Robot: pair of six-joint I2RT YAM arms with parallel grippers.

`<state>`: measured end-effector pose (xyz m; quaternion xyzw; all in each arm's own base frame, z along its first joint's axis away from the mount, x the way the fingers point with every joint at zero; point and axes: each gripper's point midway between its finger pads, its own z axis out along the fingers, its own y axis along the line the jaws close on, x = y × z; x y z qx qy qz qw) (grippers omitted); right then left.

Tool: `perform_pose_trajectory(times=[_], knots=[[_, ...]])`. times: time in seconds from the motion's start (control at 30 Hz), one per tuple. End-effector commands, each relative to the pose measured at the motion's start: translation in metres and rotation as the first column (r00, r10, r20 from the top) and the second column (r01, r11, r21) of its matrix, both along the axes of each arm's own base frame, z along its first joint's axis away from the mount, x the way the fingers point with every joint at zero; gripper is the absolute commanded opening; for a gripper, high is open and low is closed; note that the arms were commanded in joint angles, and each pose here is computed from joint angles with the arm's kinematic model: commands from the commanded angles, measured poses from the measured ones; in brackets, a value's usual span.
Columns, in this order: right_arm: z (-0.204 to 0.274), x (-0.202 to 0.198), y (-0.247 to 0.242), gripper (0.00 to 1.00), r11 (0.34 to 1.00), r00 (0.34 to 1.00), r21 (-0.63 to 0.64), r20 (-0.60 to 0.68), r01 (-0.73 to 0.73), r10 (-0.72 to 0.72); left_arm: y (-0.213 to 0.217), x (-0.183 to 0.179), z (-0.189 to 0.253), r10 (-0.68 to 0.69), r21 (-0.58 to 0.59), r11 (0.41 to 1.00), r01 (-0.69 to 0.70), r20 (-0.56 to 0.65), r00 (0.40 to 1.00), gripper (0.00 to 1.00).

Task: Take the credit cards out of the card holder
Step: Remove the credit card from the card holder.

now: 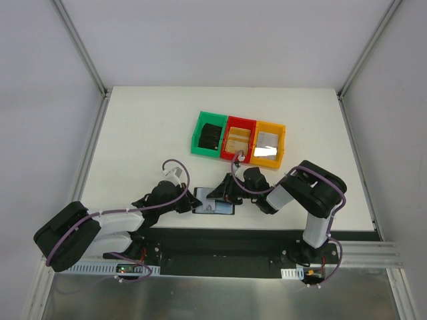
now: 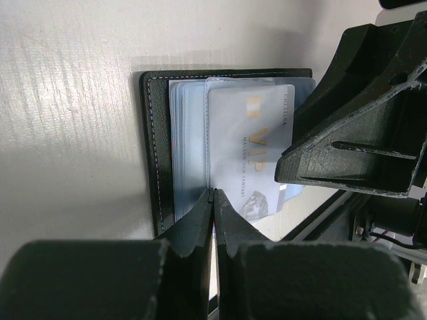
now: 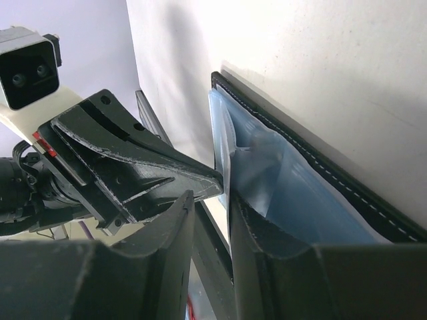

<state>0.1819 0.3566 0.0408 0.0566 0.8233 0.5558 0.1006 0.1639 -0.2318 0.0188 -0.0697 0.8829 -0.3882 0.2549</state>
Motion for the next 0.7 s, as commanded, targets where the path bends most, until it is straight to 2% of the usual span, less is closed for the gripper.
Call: perform_pose_trajectory(times=[0.0, 0.23, 0.67], knots=[[0.032, 0.004, 0.014, 0.28, 0.994, 0.997, 0.103, 0.072, -0.027, 0.02, 0.013, -0.02, -0.025, -0.017, 0.08, 0.997, 0.024, -0.085, 0.996, 0.0], [0.036, 0.004, 0.007, 0.24, 0.993, 0.997, 0.111, 0.078, -0.028, 0.02, 0.019, -0.021, -0.031, 0.021, 0.091, 0.996, -0.011, -0.104, 0.994, 0.0], [0.034, -0.001, 0.001, 0.24, 0.994, 0.997, 0.106, 0.074, -0.036, 0.028, 0.023, -0.02, -0.032, 0.05, 0.1, 0.994, -0.039, -0.108, 0.993, 0.0]])
